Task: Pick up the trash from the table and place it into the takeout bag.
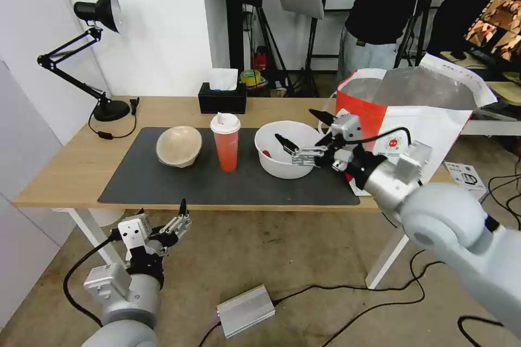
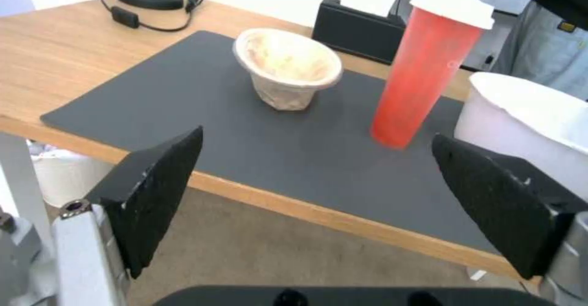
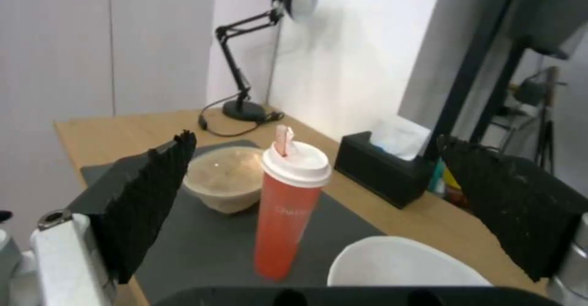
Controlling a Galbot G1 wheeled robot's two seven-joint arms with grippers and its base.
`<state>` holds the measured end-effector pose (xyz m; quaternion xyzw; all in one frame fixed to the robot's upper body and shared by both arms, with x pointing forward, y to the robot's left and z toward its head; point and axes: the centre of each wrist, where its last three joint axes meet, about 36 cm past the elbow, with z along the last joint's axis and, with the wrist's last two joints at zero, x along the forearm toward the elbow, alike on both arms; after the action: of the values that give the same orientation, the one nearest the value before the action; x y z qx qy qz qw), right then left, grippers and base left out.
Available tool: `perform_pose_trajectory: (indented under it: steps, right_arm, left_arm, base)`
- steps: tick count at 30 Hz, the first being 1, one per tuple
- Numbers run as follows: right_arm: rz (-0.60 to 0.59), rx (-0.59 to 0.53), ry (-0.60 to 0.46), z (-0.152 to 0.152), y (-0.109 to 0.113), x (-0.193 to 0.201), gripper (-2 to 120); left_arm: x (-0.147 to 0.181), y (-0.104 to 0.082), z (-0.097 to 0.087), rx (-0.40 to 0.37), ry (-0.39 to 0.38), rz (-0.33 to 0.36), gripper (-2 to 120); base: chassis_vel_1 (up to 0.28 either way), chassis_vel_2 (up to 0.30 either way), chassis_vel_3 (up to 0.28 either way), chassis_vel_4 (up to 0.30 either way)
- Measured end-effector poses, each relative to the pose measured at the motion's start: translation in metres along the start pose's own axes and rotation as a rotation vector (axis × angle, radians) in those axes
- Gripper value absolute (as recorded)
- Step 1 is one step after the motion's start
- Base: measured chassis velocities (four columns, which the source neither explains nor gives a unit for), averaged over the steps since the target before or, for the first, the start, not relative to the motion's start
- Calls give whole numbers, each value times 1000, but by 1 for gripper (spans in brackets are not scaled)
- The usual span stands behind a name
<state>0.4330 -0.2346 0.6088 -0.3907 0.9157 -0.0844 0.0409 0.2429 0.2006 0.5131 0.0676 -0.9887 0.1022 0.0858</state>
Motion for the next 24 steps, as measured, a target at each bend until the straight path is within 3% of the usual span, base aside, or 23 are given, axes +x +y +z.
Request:
perform_pose_trajectory:
  steps: [6, 24]
  right_arm:
    - [-66, 3, 61, 1, -23, -26, 100]
    - [-176, -29, 232, 17, -59, -49, 100]
  left_arm:
    - [-2, 0, 1, -2, -3, 3, 100]
    - [-9, -5, 8, 7, 4, 29, 100]
  base:
    - [0, 0, 0, 0]
    - [0, 0, 0, 0]
